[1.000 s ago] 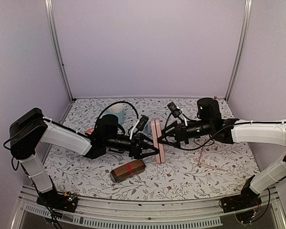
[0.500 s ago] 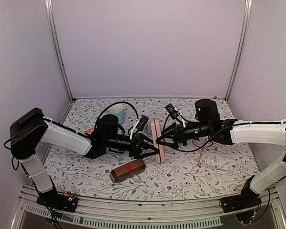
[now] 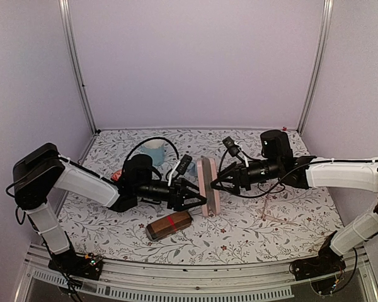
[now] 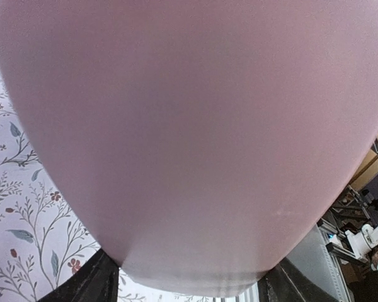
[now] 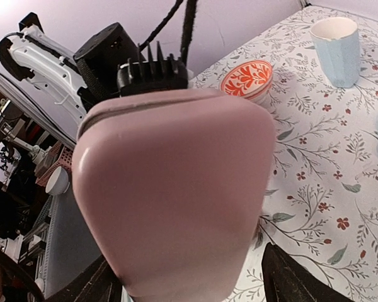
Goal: Organize the sunglasses
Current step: Open the sunglasses case.
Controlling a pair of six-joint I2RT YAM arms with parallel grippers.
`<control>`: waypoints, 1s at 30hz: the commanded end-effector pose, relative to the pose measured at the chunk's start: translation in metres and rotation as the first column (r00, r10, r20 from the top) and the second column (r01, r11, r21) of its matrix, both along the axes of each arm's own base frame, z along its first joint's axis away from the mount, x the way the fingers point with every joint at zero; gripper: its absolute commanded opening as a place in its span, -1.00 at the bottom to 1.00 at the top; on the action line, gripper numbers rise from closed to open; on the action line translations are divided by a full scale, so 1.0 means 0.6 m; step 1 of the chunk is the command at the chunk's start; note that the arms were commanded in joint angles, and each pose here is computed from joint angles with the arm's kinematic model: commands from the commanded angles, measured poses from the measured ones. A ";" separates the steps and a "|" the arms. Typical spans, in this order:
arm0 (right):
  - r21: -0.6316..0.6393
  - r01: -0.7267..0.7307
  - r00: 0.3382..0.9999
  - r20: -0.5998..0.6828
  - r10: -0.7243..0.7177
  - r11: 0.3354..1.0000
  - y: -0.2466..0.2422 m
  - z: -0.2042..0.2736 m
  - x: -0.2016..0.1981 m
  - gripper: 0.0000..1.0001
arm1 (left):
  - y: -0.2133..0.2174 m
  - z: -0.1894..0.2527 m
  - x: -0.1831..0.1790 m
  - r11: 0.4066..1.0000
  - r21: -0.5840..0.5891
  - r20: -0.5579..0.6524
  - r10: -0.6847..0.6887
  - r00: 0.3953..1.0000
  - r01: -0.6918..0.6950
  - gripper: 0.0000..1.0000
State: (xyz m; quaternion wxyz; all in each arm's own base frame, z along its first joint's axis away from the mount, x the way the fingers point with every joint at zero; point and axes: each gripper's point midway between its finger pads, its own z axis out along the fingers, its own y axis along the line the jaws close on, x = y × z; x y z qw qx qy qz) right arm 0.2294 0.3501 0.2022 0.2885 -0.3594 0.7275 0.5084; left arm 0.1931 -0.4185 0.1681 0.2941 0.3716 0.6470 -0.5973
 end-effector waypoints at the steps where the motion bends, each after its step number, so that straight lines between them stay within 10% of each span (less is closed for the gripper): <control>1: -0.116 0.209 0.976 -0.028 -0.214 0.971 -0.061 -0.056 0.070 0.53 | 0.009 0.073 -0.046 0.980 -0.152 0.134 -0.111 0.985 0.131 -1.00; 15: -0.051 0.151 0.988 -0.012 -0.152 0.987 -0.061 -0.022 0.048 0.36 | 0.004 0.049 0.002 0.992 -0.127 0.042 0.016 0.999 -0.010 -1.00; 30: -0.033 0.087 0.996 0.014 -0.086 0.996 -0.043 -0.031 0.023 -0.26 | 0.000 0.048 0.008 0.987 -0.162 -0.004 0.020 1.000 -0.021 -1.00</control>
